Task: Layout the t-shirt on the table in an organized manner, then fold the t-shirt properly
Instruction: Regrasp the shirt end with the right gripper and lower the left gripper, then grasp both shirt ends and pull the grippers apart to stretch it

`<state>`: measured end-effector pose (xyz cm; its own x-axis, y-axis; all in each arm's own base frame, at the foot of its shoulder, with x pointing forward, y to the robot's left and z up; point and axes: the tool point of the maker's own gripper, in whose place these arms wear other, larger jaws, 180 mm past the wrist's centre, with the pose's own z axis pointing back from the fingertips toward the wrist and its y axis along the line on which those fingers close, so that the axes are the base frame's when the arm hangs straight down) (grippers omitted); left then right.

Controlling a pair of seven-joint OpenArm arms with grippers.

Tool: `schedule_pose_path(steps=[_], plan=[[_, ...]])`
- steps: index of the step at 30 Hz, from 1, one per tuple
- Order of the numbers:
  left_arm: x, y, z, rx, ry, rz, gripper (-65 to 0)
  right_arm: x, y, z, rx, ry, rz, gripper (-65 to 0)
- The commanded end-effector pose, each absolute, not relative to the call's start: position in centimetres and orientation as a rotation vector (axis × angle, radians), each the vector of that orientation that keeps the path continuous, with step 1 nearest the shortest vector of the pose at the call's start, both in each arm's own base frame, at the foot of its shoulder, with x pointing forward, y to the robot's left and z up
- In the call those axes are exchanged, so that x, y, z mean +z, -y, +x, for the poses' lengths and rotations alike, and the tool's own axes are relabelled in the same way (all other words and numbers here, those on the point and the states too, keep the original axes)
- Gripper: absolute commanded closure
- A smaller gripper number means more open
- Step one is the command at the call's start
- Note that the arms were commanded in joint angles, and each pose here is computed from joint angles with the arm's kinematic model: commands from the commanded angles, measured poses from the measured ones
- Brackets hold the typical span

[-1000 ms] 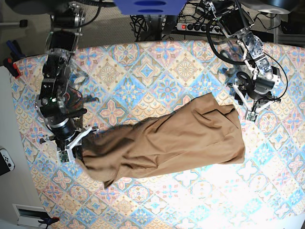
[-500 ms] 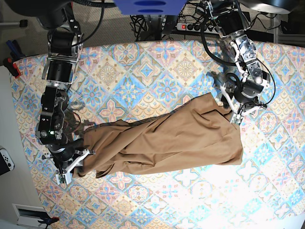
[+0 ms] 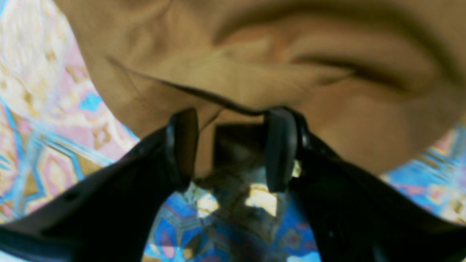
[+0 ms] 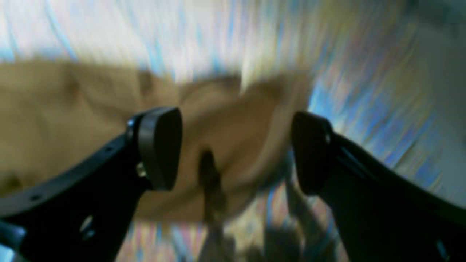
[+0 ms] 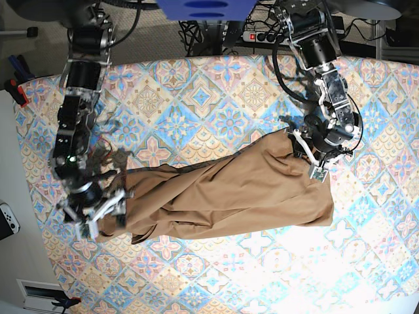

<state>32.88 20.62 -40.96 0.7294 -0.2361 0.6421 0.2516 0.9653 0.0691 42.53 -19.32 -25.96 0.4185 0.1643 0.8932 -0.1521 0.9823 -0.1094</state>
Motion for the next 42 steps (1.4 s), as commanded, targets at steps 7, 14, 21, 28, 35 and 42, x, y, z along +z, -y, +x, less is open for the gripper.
schedule_pose_path(steps=[7, 14, 21, 28, 35, 42], plan=[[-41.1, -17.2, 35.8, -0.389, 0.704, -0.084, -10.5, -26.9, 19.3, 40.6, 0.212, 1.107, -0.018, -44.3], [-39.5, -15.2, 36.6, -0.443, 0.709, -0.079, 0.0, -27.0, 19.3, 40.5, 0.212, 1.104, -0.017, -44.3], [-28.1, -14.9, 37.7, -0.477, 0.849, -0.025, 0.0, -27.3, 19.2, 40.5, 0.213, 1.096, -0.015, -44.3], [-23.2, -20.9, 40.3, -0.258, 0.871, -0.014, 0.0, -27.3, 19.1, 40.6, 0.215, 1.095, -0.012, -44.3], [-33.6, -27.1, 44.4, 0.074, 0.660, -0.295, 0.0, -27.5, 19.0, 40.5, 0.216, 1.092, -0.011, -44.3], [-37.2, -29.1, 45.3, 0.224, 0.687, -0.410, 0.0, -28.9, 18.9, 39.5, 0.215, 1.057, -0.006, -44.3]])
